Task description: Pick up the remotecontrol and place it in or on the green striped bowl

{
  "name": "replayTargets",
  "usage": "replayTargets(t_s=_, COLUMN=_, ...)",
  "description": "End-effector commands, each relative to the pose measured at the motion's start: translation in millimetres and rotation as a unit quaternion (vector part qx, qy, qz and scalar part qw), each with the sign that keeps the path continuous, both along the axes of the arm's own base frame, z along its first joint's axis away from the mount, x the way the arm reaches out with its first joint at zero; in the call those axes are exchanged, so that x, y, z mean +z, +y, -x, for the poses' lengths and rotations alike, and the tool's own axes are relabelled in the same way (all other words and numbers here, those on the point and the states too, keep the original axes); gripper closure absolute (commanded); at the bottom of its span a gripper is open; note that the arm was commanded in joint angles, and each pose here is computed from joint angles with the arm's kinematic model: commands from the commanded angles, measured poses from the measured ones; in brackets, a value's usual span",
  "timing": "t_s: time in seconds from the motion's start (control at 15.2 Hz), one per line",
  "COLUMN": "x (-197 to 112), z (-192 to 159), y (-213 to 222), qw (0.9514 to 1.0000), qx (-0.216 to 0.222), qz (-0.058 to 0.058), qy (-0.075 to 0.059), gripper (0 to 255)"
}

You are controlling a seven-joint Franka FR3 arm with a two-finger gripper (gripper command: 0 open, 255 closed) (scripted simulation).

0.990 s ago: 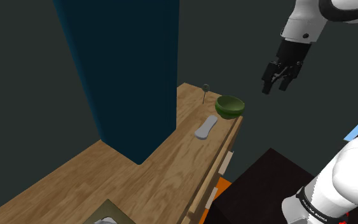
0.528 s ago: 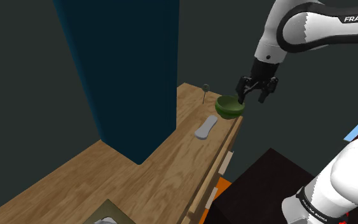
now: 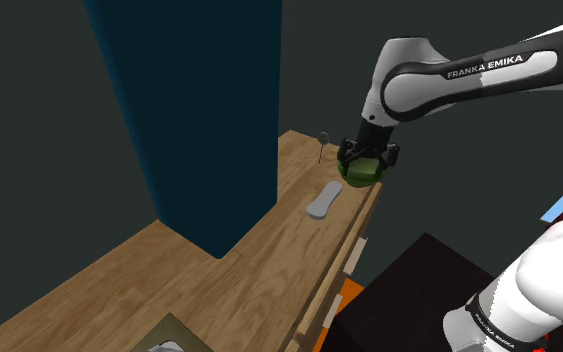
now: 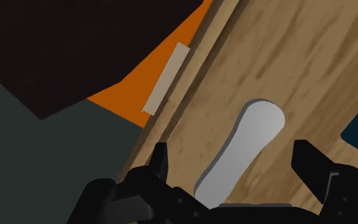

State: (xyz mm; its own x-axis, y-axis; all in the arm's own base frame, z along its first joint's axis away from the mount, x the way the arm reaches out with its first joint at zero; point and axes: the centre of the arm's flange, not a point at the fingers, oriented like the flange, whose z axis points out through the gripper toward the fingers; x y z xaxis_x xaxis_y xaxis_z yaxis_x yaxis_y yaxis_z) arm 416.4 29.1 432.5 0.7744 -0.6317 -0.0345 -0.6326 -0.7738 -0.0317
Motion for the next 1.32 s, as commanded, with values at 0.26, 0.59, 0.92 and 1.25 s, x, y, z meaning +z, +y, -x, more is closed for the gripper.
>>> replayTargets(t_s=0.26, x=-61, z=-48, y=-3, qw=0.9949, qx=-0.100, qz=0.006, qy=-0.002, gripper=0)
replayTargets(t_s=0.59, x=-112, z=-87, y=-14, qw=0.9833, qx=-0.182, qz=0.012, qy=-0.002, gripper=0)
replayTargets(t_s=0.92, x=-149, z=-111, y=-25, qw=0.9726, qx=-0.232, qz=0.015, qy=-0.002, gripper=0)
replayTargets(t_s=1.25, x=-175, z=-111, y=-24, qw=0.9726, qx=-0.232, qz=0.015, qy=-0.002, gripper=0)
